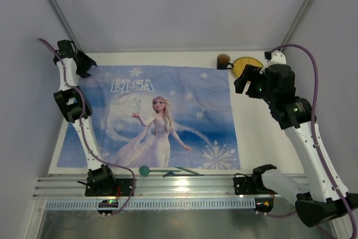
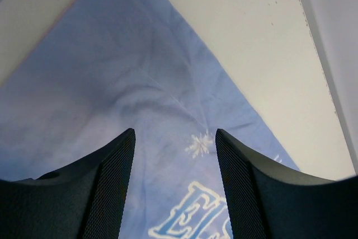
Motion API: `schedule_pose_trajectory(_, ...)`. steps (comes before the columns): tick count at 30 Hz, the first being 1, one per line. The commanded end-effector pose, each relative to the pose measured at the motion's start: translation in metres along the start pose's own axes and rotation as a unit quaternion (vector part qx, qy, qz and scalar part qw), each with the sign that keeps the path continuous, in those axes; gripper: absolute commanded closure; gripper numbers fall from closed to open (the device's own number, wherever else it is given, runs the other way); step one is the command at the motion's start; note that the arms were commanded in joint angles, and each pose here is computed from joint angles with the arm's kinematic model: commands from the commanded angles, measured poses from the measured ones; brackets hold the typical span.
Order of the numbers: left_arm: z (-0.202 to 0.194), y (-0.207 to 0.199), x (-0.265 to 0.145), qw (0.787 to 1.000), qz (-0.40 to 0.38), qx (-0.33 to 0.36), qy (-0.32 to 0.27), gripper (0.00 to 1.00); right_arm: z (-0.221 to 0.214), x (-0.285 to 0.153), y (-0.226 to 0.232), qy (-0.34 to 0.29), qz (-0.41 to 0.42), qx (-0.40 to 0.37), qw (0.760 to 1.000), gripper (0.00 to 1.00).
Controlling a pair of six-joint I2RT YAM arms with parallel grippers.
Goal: Set the dinner table for one person
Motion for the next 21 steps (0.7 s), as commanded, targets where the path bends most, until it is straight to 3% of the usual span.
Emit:
schedule_pose_trajectory(1, 0.009, -0.069, -0.102, 0.995, -0.053, 0.038, -0.073, 0.38, 0.007, -0.01, 0.002, -0.047, 0.014, 0.013, 0.999, 0.18)
schedule_pose_trajectory(7, -0.026, -0.076, -0.173, 0.99, -0.012, 0.088, -0.106, 0.38, 0.001, -0.015, 0.003, -0.061, 0.025, 0.011, 0.998, 0.18)
schedule_pose_trajectory(14, -0.084, 0.017, -0.194, 0.985, 0.142, 0.064, -0.079, 0.42, -0.024, -0.014, 0.013, -0.045, 0.068, 0.021, 0.996, 0.18)
schedule_pose_trajectory(21, -0.125, 0.077, -0.212, 0.98, 0.173, 0.02, -0.094, 0.42, -0.035, -0.011, 0.022, -0.028, 0.102, 0.028, 0.994, 0.18)
Point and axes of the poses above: each gripper's point midway between its finger pads, its own x axis out along the fingers, its own y axis along the line the jaws close on, z = x × y, the point moved 4 cm from there along -x, back along the fingers, and after that the axes turned 12 degrees about -x, right-handed, at the moved point
